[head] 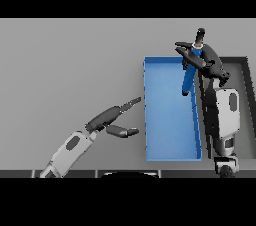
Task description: Pick up the blue pipe and place it into the blue bin.
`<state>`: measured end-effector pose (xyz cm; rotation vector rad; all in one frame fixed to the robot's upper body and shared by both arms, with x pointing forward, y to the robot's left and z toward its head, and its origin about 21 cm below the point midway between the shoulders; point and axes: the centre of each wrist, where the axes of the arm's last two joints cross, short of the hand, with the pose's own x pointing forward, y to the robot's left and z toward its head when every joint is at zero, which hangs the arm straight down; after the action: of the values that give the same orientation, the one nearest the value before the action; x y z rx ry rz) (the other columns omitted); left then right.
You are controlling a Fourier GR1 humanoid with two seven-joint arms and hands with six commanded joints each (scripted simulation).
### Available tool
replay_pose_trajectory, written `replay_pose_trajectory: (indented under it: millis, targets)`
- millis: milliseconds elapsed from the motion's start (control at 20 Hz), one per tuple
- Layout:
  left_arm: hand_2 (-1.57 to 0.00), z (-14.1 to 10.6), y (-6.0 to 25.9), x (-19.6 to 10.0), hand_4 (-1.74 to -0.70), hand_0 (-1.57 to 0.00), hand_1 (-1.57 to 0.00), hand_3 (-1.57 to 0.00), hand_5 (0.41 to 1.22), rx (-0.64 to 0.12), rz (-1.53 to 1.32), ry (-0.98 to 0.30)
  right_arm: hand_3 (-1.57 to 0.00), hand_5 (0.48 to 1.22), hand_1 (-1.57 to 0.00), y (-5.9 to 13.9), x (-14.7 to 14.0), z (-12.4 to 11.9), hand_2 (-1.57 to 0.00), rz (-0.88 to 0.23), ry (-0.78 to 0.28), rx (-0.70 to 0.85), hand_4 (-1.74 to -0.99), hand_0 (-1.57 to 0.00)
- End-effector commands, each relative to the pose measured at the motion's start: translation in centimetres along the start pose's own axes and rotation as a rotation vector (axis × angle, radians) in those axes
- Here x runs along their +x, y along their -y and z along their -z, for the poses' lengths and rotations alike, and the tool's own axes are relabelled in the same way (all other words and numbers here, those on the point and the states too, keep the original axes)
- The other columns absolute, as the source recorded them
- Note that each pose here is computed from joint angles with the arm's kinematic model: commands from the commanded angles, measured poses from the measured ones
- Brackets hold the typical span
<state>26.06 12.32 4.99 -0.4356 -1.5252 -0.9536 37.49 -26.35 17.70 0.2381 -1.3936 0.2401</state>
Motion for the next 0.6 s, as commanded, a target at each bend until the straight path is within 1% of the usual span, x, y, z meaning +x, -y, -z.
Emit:
replay_pose_trajectory:
  millis: [0,50,100,150,200,250,300,350,400,450,500,550]
  targets:
    - [0.00,-0.5,0.1,-0.2,-0.83,0.00,0.00,0.00,0.470,-0.003,0.002,0.006,-1.57,1.221,-1.57,0.4,-0.9,-0.1,-1.57,0.011,-0.040,-0.035,-1.499,-1.57]
    - [0.00,-0.5,-0.1,-0.2,-0.83,0.00,0.00,0.00,0.470,-0.001,0.004,0.001,-1.57,1.221,-1.57,0.6,-1.9,-0.2,-1.57,0.004,-0.085,-0.070,-1.499,-1.57]
    - [0.00,-0.4,-0.3,-0.3,-0.83,0.00,0.00,0.00,0.470,-0.001,0.006,-0.007,-1.35,1.221,-1.57,0.9,-2.8,-0.6,-1.57,-0.005,-0.126,-0.084,-1.548,-1.57]
    - [0.00,-0.4,-0.1,-0.5,-0.83,0.00,0.00,0.00,0.470,-0.001,0.008,-0.013,-1.08,1.221,-1.57,0.7,-3.8,-0.9,-1.57,-0.006,-0.159,-0.080,-1.586,-1.57]
    - [0.00,-0.4,0.1,-0.4,-0.83,0.00,0.00,0.00,0.471,-0.004,0.000,0.001,-1.18,1.221,-1.57,0.8,-4.4,-1.1,-1.57,-0.014,-0.194,-0.086,-1.569,-1.57]
    - [0.00,-0.2,0.4,-0.3,-0.83,0.00,0.00,0.00,0.472,-0.006,-0.001,-0.001,-1.04,1.221,-1.57,0.7,-5.3,-1.5,-1.57,-0.014,-0.226,-0.088,-1.603,-1.57]
    - [0.00,-0.2,0.3,0.0,-0.83,0.00,0.00,0.00,0.474,0.001,0.001,-0.001,-0.85,1.221,-1.57,0.5,-5.9,-1.7,-1.57,-0.034,-0.264,-0.096,-1.631,-1.57]
    - [0.00,-0.3,0.2,-0.1,-0.83,0.00,0.00,0.00,0.475,-0.002,0.004,-0.003,-0.69,1.205,-1.57,0.2,-6.6,-1.7,-1.57,-0.037,-0.305,-0.093,-1.653,-1.57]
    - [0.00,-0.5,0.4,-0.2,-0.83,0.00,0.00,0.00,0.474,0.003,0.007,-0.006,-0.87,1.194,-1.57,-0.3,-7.2,-1.6,-1.57,-0.044,-0.345,-0.103,-1.617,-1.57]
    - [0.00,-0.1,0.5,-0.1,-0.83,0.00,0.00,0.00,0.474,0.003,0.002,-0.009,-1.01,1.199,-1.57,-0.4,-7.7,-1.6,-1.57,-0.025,-0.393,-0.117,-1.583,-1.57]
    - [0.00,-0.3,0.4,0.0,-0.83,0.00,0.00,0.00,0.474,0.004,0.005,0.003,-0.81,1.190,-1.38,-0.5,-8.4,-1.9,-1.33,0.015,-0.447,-0.140,-1.534,-1.46]
    - [0.00,-0.2,0.5,0.2,-0.83,0.00,0.00,0.00,0.476,-0.001,0.004,0.003,-0.65,1.178,-1.11,-0.6,-8.7,-1.9,-1.07,0.024,-0.477,-0.127,-1.477,-1.17]
